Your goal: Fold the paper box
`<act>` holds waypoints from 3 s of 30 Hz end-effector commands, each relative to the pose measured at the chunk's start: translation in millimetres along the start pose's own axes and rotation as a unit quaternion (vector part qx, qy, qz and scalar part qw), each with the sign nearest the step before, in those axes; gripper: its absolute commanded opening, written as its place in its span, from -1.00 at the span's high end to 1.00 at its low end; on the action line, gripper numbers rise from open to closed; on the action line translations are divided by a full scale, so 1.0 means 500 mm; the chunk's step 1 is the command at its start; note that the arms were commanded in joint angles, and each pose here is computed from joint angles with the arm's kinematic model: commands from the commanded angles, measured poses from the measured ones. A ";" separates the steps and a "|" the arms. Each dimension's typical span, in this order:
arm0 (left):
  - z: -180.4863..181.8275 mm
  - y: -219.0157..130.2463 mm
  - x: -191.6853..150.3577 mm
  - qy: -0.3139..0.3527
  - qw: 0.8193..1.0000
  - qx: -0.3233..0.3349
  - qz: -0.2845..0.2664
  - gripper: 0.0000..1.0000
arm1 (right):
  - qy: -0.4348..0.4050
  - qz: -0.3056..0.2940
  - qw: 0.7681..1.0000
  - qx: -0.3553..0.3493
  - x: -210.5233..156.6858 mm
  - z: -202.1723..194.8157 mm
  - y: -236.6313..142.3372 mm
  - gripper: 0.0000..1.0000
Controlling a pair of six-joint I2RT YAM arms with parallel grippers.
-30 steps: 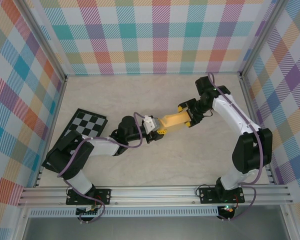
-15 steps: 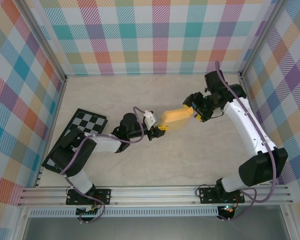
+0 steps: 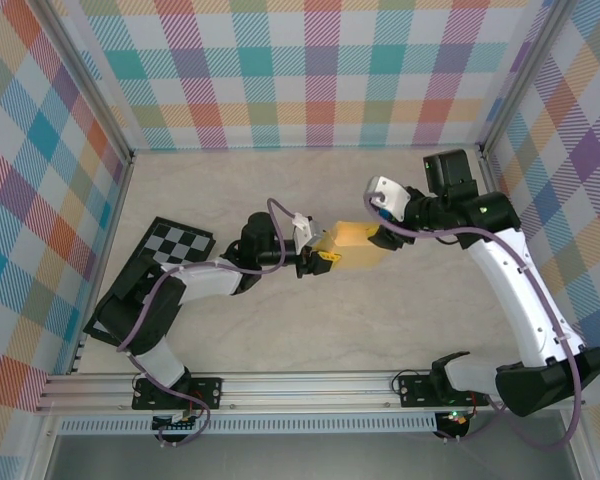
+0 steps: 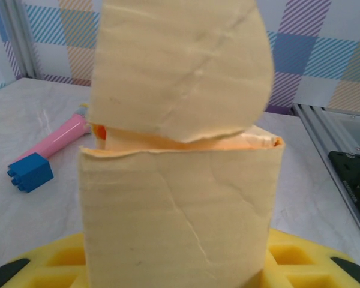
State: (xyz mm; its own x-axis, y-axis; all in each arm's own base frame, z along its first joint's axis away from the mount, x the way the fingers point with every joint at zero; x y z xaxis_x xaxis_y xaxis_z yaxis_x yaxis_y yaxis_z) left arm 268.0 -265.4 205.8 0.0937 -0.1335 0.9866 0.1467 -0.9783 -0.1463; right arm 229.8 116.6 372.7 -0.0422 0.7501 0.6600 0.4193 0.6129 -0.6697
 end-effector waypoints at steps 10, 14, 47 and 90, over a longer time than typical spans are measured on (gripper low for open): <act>-0.020 -0.015 0.051 0.048 0.997 -0.067 -0.002 0.14 | -0.280 -0.094 0.954 0.049 0.040 0.014 0.062 -0.03; -0.020 -0.014 0.055 0.051 0.996 -0.066 -0.003 0.14 | -0.302 -0.078 0.948 0.058 0.041 0.020 0.080 0.11; -0.014 -0.003 0.046 0.035 0.997 -0.064 0.003 0.15 | -0.330 -0.089 0.939 0.045 0.068 0.064 0.048 -0.13; 0.029 -0.002 0.085 -0.022 0.997 0.076 -0.025 0.17 | 0.512 0.092 0.853 -0.046 0.092 0.004 0.114 0.41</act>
State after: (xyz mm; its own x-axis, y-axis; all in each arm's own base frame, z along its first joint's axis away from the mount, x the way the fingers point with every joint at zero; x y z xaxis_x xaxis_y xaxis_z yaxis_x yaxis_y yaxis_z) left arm 283.8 -266.8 228.6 0.1754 -0.1281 0.9761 0.2841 -0.9427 -0.1748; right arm 252.3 191.8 363.8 0.8180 0.1905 0.5428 0.3901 0.5098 -0.7668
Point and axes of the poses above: each hand's point on the last joint's axis, 136 mm out from that joint toward the fingers, its own y axis out along the fingers, its own z axis along the line the jaws close on, x = y × z, the point moved 10 cm from there along -y, back along the fingers, and after that the axes turned 1 degree about -y, right-handed, at the moved point
